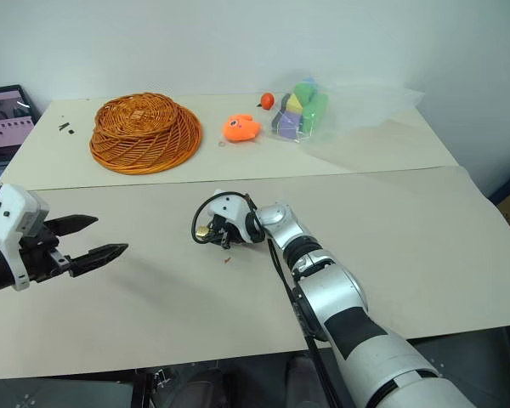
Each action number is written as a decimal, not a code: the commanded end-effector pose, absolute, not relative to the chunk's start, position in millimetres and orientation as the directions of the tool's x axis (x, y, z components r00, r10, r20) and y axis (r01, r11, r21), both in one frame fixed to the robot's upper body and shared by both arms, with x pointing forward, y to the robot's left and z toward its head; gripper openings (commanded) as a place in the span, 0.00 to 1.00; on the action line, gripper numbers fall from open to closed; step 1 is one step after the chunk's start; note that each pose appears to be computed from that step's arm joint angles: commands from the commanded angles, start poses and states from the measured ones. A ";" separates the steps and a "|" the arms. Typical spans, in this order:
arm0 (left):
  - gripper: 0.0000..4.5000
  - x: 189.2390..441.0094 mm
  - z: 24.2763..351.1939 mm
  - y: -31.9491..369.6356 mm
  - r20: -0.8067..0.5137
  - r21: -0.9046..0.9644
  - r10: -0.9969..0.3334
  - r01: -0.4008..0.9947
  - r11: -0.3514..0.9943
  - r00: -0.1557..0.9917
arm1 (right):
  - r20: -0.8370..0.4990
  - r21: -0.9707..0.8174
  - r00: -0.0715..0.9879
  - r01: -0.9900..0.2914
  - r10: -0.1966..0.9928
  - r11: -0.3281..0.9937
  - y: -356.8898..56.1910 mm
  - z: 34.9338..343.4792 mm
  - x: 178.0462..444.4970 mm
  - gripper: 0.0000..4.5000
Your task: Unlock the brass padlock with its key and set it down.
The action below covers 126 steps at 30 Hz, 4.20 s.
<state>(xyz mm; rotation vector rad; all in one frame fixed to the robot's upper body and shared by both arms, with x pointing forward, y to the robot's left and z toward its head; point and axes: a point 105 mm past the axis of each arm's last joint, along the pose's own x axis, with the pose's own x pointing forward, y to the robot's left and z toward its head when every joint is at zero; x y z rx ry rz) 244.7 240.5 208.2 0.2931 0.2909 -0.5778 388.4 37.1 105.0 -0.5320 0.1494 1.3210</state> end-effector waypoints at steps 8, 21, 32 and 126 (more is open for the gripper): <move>1.00 265.1 213.6 234.2 -0.336 0.219 -0.532 0.614 0.758 0.777 | -0.434 -0.385 0.140 -0.922 0.890 -0.042 -6.4 122.5 382.3 0.21; 1.00 291.0 211.5 213.3 -0.338 0.210 -0.630 0.708 0.674 0.699 | -0.518 -0.393 0.121 -0.913 0.847 -0.110 -57.5 100.2 353.7 0.21; 1.00 297.5 209.7 207.0 -0.340 0.212 -0.651 0.730 0.650 0.679 | -0.536 -0.350 0.124 -0.933 0.835 -0.085 -59.3 90.8 346.4 0.48; 1.00 296.1 201.3 165.3 -0.238 0.095 -0.748 0.781 0.617 0.619 | -0.486 -0.388 0.192 -0.921 0.853 -0.013 -72.8 146.2 364.2 0.20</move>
